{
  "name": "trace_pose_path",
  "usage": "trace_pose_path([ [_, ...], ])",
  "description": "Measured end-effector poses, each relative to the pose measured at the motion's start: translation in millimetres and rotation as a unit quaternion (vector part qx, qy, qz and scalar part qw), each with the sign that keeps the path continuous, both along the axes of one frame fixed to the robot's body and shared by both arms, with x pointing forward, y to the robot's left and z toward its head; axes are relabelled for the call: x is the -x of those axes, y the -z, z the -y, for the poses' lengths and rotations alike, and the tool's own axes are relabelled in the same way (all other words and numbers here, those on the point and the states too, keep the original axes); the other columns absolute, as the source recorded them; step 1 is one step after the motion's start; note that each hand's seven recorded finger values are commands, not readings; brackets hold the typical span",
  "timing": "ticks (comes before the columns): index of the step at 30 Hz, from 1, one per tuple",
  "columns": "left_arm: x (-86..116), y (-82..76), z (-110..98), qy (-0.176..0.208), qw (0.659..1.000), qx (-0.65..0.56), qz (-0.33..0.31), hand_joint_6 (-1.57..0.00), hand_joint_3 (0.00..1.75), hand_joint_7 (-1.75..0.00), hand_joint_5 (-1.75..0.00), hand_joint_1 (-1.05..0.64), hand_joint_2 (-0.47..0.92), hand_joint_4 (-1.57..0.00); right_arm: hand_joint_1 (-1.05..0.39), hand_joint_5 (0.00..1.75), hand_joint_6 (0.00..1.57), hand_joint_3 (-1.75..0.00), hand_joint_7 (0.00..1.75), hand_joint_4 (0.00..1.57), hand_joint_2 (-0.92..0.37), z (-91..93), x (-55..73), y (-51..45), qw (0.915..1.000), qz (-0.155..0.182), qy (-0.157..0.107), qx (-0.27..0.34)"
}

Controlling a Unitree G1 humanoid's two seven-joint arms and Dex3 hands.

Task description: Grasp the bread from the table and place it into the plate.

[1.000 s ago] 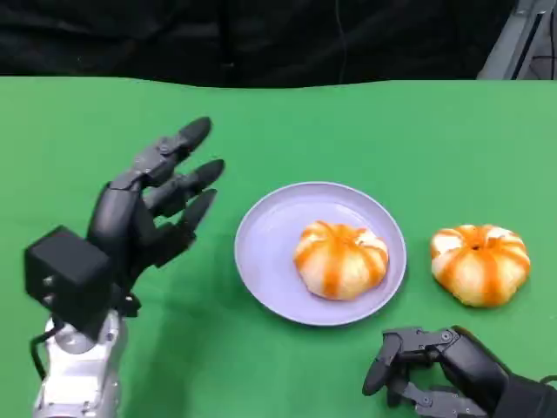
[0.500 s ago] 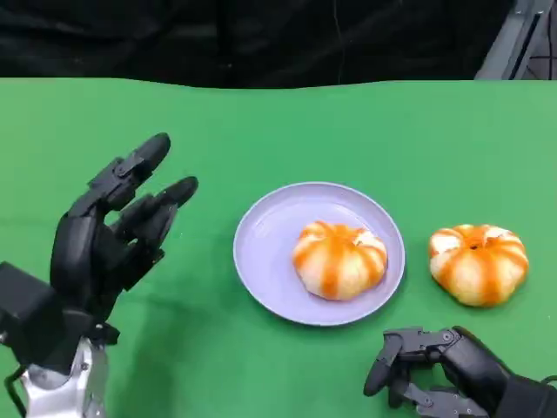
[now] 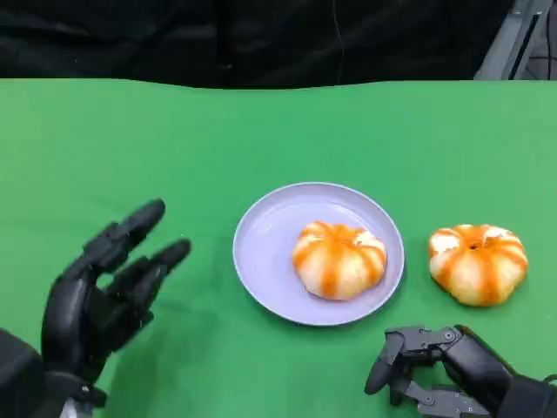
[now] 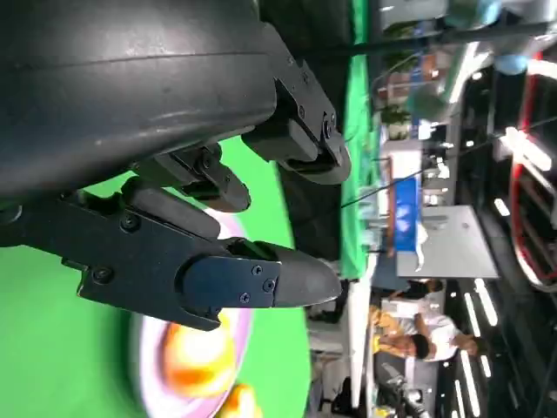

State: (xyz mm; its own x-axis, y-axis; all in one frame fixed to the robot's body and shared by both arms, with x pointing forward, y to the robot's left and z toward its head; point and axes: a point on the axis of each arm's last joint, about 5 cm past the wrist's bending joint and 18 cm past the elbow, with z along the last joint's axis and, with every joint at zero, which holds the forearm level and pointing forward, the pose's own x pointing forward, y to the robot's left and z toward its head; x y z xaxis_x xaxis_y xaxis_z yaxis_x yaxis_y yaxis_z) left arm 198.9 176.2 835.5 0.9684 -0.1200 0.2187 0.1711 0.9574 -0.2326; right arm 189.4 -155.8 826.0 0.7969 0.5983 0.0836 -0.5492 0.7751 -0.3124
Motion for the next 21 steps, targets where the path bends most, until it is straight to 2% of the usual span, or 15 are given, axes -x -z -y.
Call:
trace_pose_path([
  [7, 12, 15.8, -2, 0.010, 1.000, 0.009, -0.008, -0.63, 0.33, -0.01, -0.02, -0.65, 0.92, -0.79, -0.01, 1.49, 0.81, -0.46, 1.01, 0.72, -0.92, 0.2, -0.3, -0.7, 1.0000, 0.002, 0.000, 0.000],
  [21, 20, 28.9, 5, 0.039, 0.999, 0.026, -0.013, -0.66, 0.26, -0.01, -0.01, -0.66, 0.92, -0.81, -0.02, 1.49, 0.81, -0.46, 1.00, 0.71, -0.92, 0.8, -0.2, -0.7, 1.0000, 0.001, -0.001, -0.002],
])
